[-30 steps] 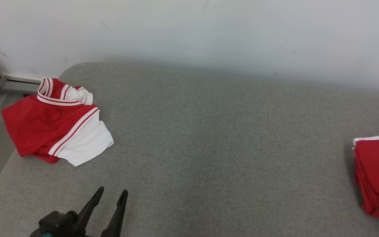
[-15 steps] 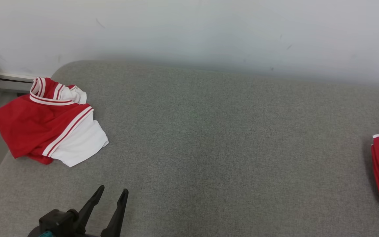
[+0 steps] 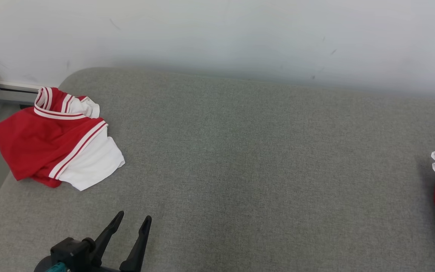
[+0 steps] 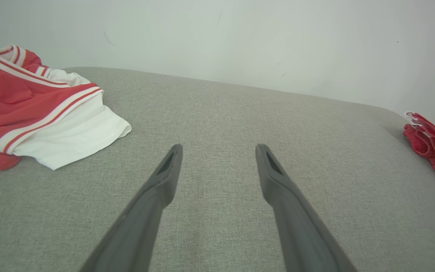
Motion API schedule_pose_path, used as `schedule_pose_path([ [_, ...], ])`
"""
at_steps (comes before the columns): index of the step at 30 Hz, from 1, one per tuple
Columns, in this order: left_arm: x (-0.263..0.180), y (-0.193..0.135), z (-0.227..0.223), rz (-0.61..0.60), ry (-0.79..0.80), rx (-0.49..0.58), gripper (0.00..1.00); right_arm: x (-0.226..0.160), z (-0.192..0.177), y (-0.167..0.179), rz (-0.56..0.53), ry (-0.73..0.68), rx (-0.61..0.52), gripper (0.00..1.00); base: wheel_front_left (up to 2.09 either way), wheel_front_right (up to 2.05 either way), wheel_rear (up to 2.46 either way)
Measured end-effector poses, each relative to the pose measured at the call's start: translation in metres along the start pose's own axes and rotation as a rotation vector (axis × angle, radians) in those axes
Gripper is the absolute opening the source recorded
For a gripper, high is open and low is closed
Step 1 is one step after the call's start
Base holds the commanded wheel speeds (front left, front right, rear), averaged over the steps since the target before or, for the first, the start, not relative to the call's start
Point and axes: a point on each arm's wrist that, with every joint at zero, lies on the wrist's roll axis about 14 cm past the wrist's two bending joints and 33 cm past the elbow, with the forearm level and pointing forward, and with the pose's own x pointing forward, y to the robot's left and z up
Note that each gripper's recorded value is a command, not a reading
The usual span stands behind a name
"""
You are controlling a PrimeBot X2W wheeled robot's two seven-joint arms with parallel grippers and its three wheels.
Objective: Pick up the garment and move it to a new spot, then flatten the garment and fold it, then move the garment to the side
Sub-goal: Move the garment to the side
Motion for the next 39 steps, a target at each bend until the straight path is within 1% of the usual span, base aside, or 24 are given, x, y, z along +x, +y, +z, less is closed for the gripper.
schedule_pose_path([
  [3, 0.0, 0.0, 0.0, 0.0, -0.002, 0.002, 1.0, -0.001, 0.015, 0.002, 0.005, -0.047, -0.001, 1.0, 0.0, 0.0, 0.0],
  [7, -0.001, -0.002, 0.002, -0.003, -0.011, 0.002, 1.0, -0.006, 0.042, 0.01, 0.043, -0.149, 0.007, 1.0, 0.0, 0.0, 0.0],
  [8, -0.002, -0.002, 0.004, -0.002, -0.018, 0.003, 1.0, -0.01, 0.049, 0.019, 0.075, -0.188, 0.046, 1.0, 0.0, 0.0, 0.0],
  [12, -0.003, 0.006, 0.012, 0.026, -0.049, 0.012, 1.0, -0.026, 0.06, 0.064, 0.217, -0.265, 0.207, 1.0, 0.0, 0.0, 0.0],
  [15, -0.005, 0.012, 0.019, 0.045, -0.08, 0.02, 1.0, -0.044, 0.061, 0.09, 0.291, -0.316, 0.28, 1.0, 0.0, 0.0, 0.0],
  [19, -0.007, 0.014, 0.024, 0.056, -0.109, 0.024, 1.0, -0.064, 0.052, 0.097, 0.315, -0.364, 0.328, 1.0, 0.0, 0.0, 0.0],
  [24, -0.008, 0.018, 0.035, 0.072, -0.158, 0.021, 1.0, -0.088, 0.035, 0.1, 0.316, -0.395, 0.396, 1.0, 0.0, 0.0, 0.0],
  [28, -0.009, 0.014, 0.046, 0.065, -0.202, 0.018, 1.0, -0.107, 0.027, 0.107, 0.323, -0.423, 0.455, 1.0, 0.0, 0.0, 0.0],
  [30, -0.01, 0.014, 0.05, 0.066, -0.22, 0.015, 1.0, -0.113, 0.018, 0.108, 0.321, -0.418, 0.482, 1.0, 0.0, 0.0, 0.0],
  [35, -0.011, 0.011, 0.043, 0.056, -0.204, 0.012, 1.0, -0.129, 0.0, 0.117, 0.33, -0.4, 0.536, 1.0, 0.0, 0.0, 0.0],
  [39, -0.011, 0.01, 0.039, 0.06, -0.193, 0.001, 1.0, -0.134, -0.021, 0.113, 0.303, -0.363, 0.541, 1.0, 0.0, 0.0, 0.0],
])
